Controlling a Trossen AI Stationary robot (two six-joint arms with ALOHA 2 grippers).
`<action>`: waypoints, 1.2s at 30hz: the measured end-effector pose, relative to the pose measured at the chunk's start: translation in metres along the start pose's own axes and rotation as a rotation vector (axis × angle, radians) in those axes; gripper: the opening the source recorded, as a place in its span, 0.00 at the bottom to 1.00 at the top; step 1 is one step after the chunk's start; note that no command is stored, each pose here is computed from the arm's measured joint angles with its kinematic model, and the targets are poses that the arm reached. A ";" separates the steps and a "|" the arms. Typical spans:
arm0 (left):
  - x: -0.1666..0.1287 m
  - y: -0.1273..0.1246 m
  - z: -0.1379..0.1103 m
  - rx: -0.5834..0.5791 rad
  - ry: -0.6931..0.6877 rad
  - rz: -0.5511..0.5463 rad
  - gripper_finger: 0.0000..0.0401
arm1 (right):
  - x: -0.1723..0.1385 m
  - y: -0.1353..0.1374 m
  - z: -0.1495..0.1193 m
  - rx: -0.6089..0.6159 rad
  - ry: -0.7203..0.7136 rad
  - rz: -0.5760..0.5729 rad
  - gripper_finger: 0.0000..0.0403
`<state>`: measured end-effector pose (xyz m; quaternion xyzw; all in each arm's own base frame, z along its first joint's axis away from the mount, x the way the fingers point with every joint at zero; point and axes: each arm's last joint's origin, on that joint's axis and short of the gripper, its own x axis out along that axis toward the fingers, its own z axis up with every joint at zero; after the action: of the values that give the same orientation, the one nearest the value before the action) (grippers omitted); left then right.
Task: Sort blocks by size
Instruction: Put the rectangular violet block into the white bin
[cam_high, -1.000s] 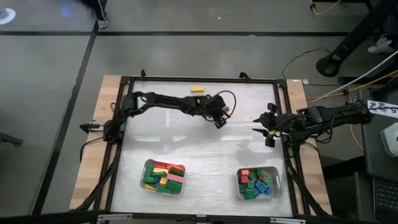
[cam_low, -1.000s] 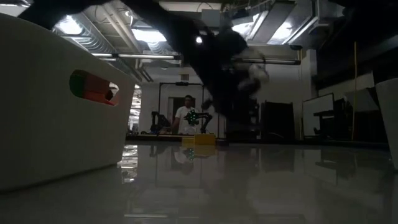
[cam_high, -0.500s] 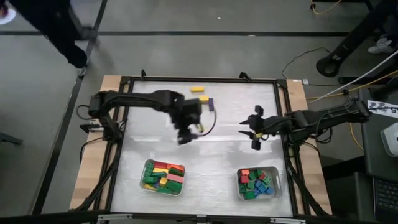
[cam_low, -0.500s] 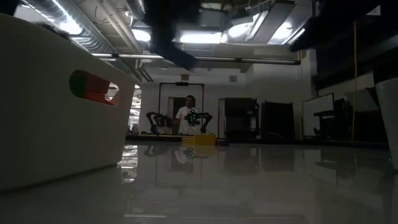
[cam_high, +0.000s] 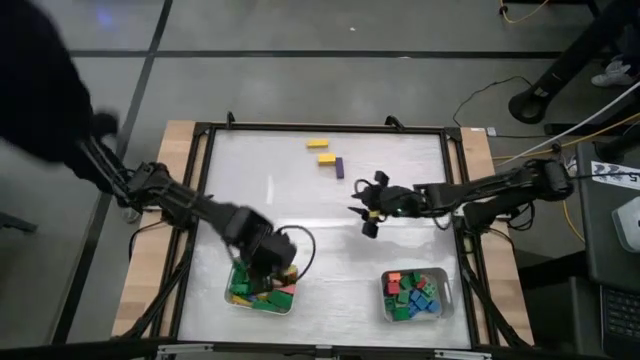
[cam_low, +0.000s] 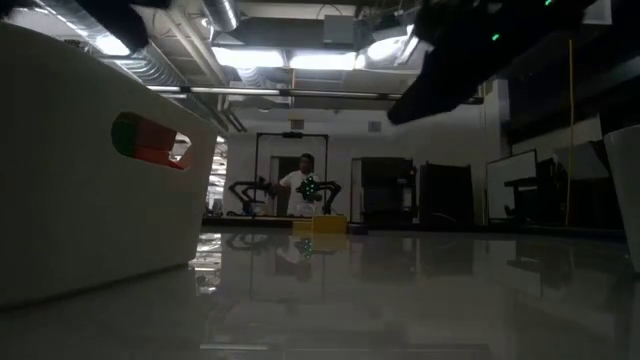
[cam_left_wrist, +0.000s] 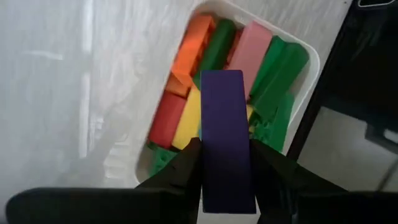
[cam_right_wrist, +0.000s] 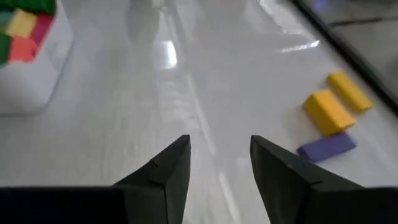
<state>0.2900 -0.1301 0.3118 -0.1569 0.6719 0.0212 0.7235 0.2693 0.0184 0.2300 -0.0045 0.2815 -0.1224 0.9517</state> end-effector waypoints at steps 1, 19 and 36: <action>0.001 -0.007 -0.005 -0.011 -0.012 0.013 0.26 | 0.005 -0.003 -0.001 0.008 0.010 0.014 0.42; 0.070 -0.052 -0.068 -0.361 -0.102 0.108 0.33 | 0.047 -0.065 -0.004 0.335 -0.023 -0.191 0.42; 0.087 -0.045 -0.067 -0.219 -0.091 0.102 0.46 | 0.102 -0.084 -0.005 0.508 -0.033 -0.398 0.42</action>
<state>0.2450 -0.2056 0.2328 -0.1996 0.6390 0.1383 0.7298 0.3299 -0.0871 0.1777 0.1761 0.2201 -0.3724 0.8842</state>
